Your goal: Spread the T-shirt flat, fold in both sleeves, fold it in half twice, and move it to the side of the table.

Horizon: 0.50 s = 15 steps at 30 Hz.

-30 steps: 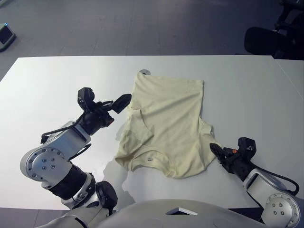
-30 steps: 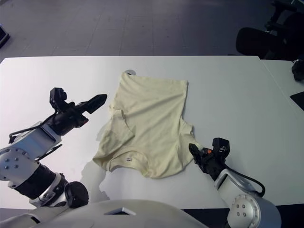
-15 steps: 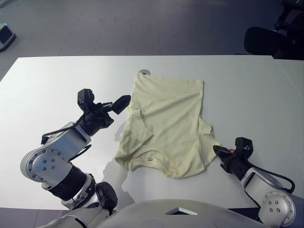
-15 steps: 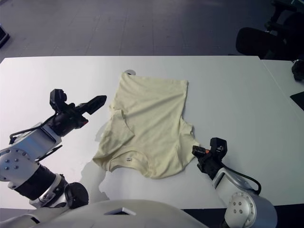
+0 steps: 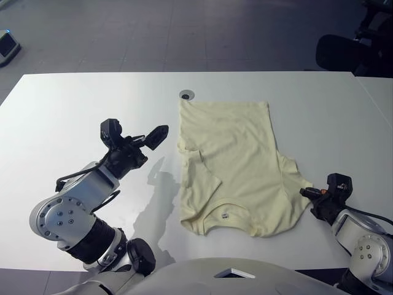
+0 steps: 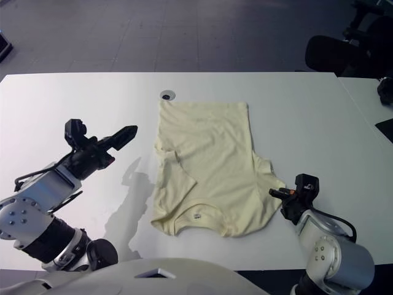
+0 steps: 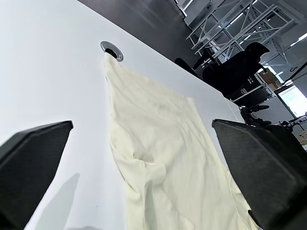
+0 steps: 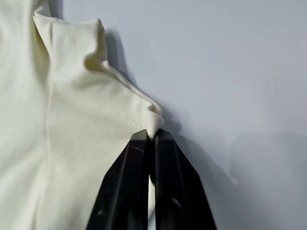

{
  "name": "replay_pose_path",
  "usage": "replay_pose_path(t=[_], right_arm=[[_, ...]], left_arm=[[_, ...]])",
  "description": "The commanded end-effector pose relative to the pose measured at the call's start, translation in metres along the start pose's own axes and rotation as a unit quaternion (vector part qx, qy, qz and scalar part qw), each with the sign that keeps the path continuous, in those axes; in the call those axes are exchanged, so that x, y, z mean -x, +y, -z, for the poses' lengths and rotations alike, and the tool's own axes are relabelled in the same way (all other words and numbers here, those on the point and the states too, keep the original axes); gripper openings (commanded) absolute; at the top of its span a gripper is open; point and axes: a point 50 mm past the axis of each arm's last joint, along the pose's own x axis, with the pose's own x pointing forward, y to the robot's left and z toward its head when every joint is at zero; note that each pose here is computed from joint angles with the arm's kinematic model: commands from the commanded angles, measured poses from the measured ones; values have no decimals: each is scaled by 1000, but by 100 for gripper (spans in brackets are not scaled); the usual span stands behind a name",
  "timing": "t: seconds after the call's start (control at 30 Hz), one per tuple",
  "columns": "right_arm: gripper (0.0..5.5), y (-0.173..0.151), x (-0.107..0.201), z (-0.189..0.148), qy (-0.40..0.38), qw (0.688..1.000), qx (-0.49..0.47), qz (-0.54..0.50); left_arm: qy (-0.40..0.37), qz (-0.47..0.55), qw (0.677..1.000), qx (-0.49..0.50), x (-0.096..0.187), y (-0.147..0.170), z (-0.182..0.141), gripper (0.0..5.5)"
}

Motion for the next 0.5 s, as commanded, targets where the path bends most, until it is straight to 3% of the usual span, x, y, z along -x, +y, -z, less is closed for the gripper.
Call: replay_pose_path(t=[0.03, 0.2, 0.43, 0.5], right_arm=[[2, 27, 14, -18, -55, 997, 35, -34], [2, 63, 17, -26, -85, 989, 49, -111], [2, 92, 16, -8, -42, 980, 54, -185], [41, 123, 15, -5, -21, 953, -3, -301]], left_arm=[[4, -7, 1000, 1, 1, 0, 3, 540], [5, -6, 1000, 0, 1, 0, 2, 540], [17, 7, 1000, -4, -6, -3, 1, 540], [25, 11, 1000, -4, -10, -4, 1, 540]])
